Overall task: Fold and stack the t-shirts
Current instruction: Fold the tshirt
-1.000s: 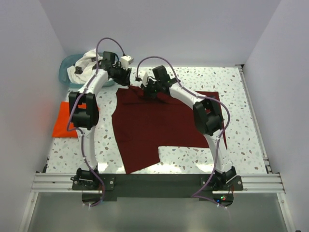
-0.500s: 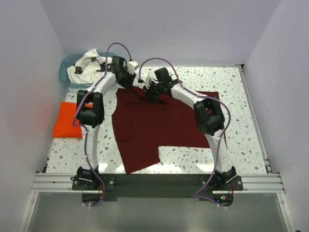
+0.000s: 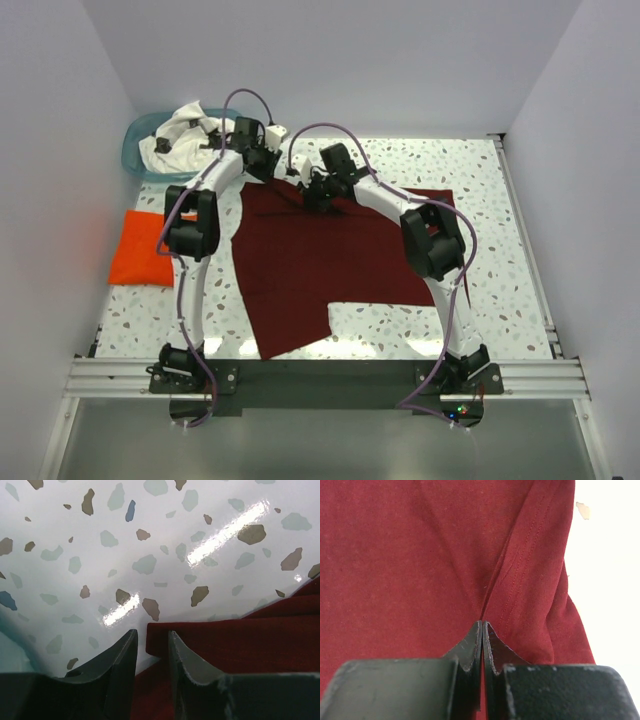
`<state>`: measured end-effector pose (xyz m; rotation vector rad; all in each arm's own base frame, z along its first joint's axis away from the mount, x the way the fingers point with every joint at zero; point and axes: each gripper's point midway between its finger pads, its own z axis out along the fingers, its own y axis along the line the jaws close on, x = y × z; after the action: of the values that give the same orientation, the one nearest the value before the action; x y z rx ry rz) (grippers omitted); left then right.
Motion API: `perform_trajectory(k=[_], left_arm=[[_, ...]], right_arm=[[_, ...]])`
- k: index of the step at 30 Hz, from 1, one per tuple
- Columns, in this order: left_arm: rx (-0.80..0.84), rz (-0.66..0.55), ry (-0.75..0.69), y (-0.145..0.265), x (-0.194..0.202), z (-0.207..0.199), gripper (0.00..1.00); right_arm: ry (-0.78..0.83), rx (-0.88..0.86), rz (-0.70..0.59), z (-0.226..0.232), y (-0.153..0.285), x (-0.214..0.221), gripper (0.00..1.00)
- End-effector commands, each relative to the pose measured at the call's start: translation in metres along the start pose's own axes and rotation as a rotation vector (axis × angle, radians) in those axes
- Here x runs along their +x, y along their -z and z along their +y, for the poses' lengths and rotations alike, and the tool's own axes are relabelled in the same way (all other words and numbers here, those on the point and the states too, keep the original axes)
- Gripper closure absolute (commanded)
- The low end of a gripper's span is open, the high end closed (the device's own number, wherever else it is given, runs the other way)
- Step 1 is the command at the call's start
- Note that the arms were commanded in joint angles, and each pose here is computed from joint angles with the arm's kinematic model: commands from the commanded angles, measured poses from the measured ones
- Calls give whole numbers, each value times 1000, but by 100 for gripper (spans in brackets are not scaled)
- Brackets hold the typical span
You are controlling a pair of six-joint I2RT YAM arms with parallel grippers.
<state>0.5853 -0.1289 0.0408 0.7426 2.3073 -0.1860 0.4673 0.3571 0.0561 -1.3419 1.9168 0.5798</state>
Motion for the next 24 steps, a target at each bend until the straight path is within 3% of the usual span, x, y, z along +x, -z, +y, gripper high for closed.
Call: perform_trajectory(k=[1,6,17,20,24], left_arm=[[-17,-37,21,2,-13,8,64],[4,-34,55,7,-11,4,60],[61,35,213,0,12,0,59],[75,65,241,-5,23,-4,60],[79,77,263,-8,29,-5,70]], right_arm=[[63,28,-101,-6,28,-47,100],[64,30,-103,-8,28,-48,100],[66,39,-117,-12,27,-55,100],[67,38,-119,-12,27,-55,100],[67,38,-119,-12,26,-55,100]])
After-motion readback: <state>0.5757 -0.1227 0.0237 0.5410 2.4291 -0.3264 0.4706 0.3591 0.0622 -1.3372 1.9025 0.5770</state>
